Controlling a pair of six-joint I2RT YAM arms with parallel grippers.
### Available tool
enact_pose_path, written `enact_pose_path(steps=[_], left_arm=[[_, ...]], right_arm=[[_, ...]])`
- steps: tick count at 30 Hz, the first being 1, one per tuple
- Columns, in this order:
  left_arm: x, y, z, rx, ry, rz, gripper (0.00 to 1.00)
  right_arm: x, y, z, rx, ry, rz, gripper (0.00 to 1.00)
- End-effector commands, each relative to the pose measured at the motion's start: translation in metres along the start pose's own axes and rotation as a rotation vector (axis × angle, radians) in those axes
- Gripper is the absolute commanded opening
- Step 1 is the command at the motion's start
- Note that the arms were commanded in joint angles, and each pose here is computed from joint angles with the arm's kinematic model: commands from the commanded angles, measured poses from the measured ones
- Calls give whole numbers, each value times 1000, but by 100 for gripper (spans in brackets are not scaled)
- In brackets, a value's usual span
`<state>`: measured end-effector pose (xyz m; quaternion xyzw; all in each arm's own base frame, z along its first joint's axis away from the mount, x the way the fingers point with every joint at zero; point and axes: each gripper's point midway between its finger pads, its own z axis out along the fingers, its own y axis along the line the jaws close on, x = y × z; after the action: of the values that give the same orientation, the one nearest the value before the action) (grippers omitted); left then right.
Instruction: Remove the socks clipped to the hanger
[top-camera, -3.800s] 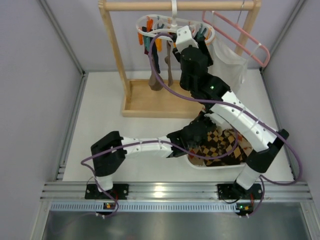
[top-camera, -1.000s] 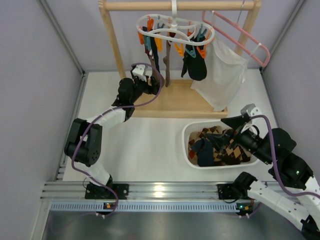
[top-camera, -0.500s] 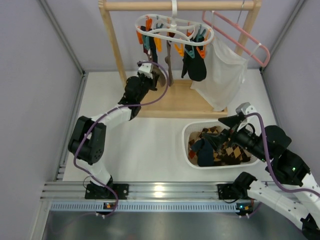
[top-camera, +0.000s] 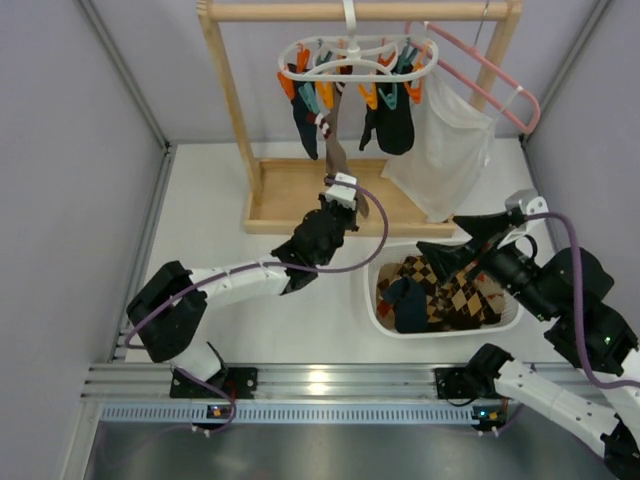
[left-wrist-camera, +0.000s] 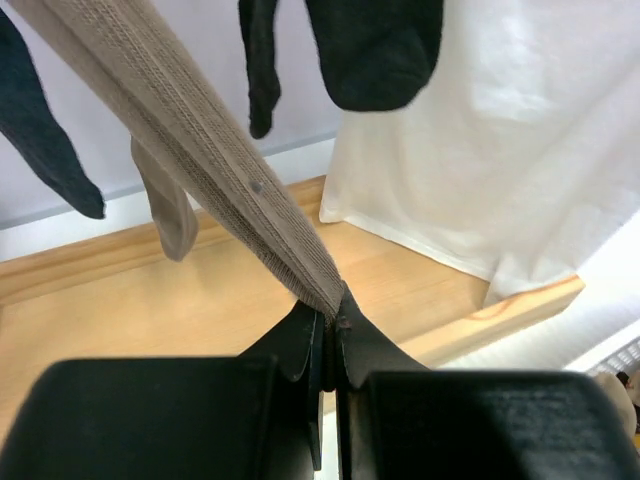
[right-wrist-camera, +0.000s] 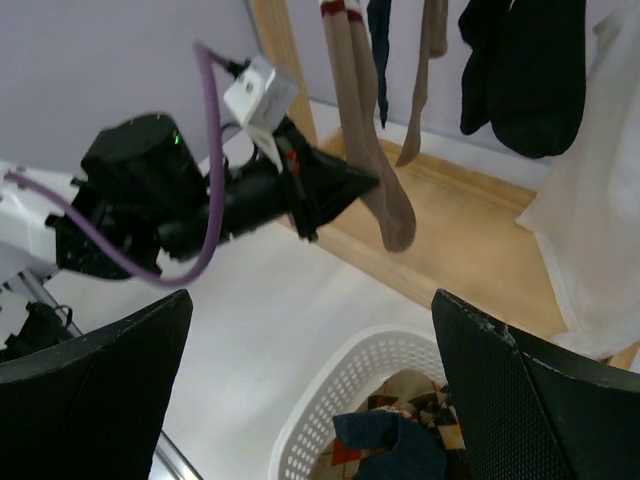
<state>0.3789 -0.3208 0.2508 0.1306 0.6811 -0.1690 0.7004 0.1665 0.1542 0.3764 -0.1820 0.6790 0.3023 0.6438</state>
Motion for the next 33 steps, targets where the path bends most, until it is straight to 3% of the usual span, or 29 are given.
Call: enact_pose_path(steps=[1, 7, 11, 20, 22, 27, 33], left_arm=[[-26, -5, -23, -133, -64, 39, 0], [-26, -53, -45, -109, -30, 96, 0], [-27, -79, -56, -100, -25, 159, 0], [-35, -116, -46, -126, -21, 391, 0], [-29, -126, -42, -102, -18, 419, 0], [-28, -146, -32, -66, -31, 461, 0], [-25, -155, -27, -51, -35, 469, 0]], right_arm=[[-51, -10, -6, 80, -104, -11, 100], [-80, -4, 18, 85, -52, -54, 100], [-101, 2, 56, 86, -4, -74, 97], [-118, -14, 133, 218, 183, -197, 94], [-131, -19, 140, 259, 173, -251, 93], [-116, -28, 179, 338, 221, -377, 93], [-100, -40, 210, 391, 250, -452, 79]])
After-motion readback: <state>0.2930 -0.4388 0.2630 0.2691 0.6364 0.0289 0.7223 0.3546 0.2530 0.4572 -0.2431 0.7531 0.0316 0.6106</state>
